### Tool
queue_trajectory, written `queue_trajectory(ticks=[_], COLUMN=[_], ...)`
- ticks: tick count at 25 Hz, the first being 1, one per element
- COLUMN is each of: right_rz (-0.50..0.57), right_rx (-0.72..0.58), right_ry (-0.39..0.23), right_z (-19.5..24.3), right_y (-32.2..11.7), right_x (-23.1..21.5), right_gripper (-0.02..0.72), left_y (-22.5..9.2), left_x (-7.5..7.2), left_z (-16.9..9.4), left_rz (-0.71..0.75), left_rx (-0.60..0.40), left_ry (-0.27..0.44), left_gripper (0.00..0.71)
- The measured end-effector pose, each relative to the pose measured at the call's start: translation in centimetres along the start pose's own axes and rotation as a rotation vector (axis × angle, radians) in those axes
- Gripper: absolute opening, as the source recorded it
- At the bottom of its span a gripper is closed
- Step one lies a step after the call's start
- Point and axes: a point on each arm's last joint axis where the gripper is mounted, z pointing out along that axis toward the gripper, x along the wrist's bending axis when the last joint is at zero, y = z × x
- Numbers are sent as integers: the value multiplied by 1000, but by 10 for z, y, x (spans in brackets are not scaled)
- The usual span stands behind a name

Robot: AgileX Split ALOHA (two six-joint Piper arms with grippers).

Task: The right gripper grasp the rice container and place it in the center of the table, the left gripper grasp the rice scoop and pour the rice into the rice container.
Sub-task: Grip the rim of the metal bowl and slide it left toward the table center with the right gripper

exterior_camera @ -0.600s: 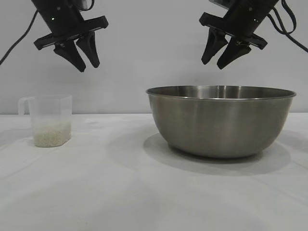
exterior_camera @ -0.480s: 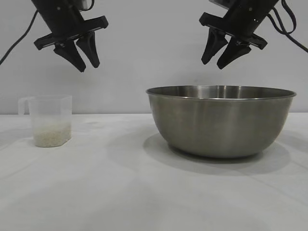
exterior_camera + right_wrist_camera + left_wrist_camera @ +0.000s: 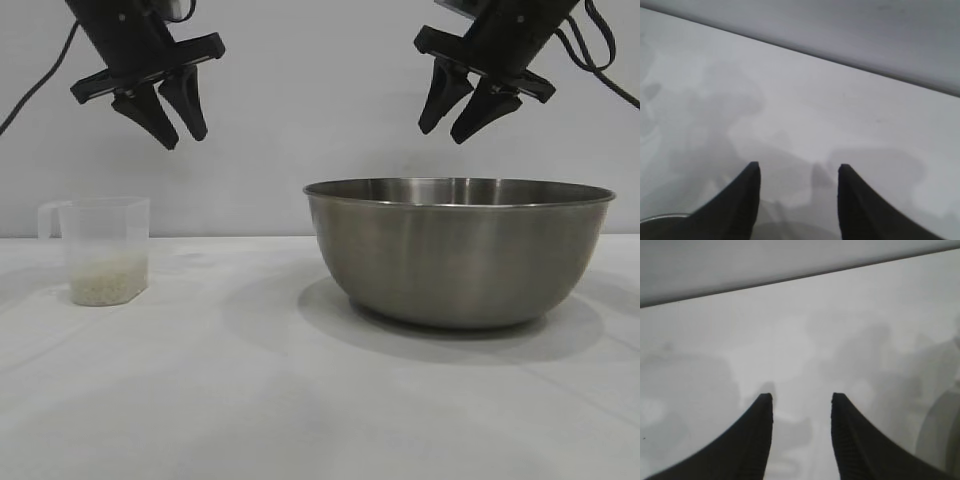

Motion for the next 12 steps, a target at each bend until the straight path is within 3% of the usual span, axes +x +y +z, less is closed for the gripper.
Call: queue_trajectory(ticks=[5,8,12], right_rz=[16,41,100], right_rx=[150,292,345], right_ry=[-18,-86,-188], right_z=[-31,-42,-50], right_y=[-10,-22,-29], right_x=[3,-4,-12], right_gripper=[300,300,300], left_y=[-1,-1,-1], left_x=[0,-1,-1], left_z=[0,0,0], left_rz=[-4,-4,-8], left_rx=[8,15,14], left_ry=[-5,-6,-9], left_gripper=[232,232,232])
